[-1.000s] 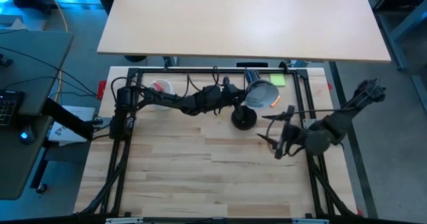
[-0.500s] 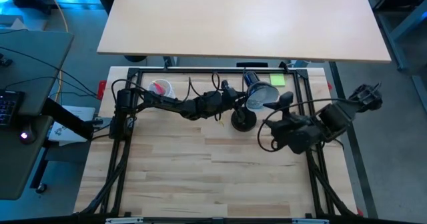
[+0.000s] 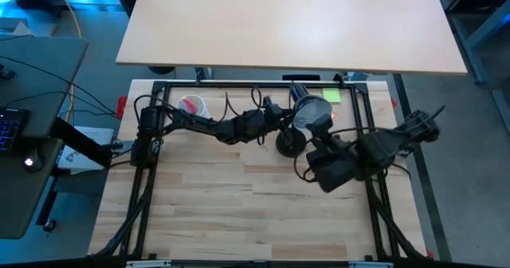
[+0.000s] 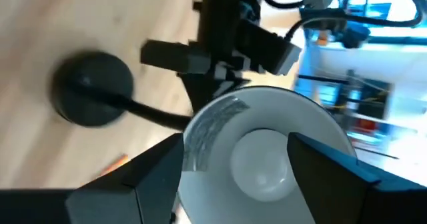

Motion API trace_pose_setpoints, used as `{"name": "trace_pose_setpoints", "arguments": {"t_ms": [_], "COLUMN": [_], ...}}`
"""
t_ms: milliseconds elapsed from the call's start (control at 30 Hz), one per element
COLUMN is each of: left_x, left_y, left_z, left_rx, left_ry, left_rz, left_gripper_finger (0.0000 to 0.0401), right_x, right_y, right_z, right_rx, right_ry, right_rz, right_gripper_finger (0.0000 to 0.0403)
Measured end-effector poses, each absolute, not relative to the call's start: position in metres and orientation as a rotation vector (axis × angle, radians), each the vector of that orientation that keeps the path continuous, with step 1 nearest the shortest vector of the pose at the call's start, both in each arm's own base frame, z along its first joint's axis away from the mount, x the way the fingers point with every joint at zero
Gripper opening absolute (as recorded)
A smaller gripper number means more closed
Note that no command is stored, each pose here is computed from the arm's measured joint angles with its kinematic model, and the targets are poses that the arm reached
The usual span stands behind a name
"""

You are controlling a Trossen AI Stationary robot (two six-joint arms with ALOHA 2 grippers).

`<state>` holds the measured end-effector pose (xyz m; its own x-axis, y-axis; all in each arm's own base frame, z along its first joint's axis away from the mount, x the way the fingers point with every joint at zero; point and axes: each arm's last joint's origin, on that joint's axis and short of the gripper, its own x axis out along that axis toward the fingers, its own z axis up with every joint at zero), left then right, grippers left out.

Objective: Screw lightbulb
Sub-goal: Insert the light bulb into the desk lamp

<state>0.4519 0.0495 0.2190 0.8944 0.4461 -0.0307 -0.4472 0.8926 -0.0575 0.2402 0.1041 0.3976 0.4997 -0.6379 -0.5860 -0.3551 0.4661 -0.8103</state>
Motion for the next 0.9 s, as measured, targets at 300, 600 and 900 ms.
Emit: {"name": "trace_pose_setpoints", "arguments": {"t_ms": [300,600,900], "left_x": [0.452,0.452,0.452], "left_y": [0.041,0.042,0.042], "left_z": [0.22,0.221,0.222], "left_rx": [-0.035,-0.031,-0.032], "left_ry": [0.007,0.0,-0.008], "left_rz": [0.539,0.541,0.539], "left_gripper_finger": [0.0043,0.0044,0.0044], "right_x": [0.243,0.22,0.238], "right_y": [0.092,0.067,0.059], "right_z": [0.396,0.419,0.412], "right_rx": [-1.122,-0.901,-0.914], "right_ry": [1.052,1.004,1.069], "right_rz": [-0.438,-0.394,-0.306], "right_gripper_finger": [0.0259,0.0259,0.0259]}}
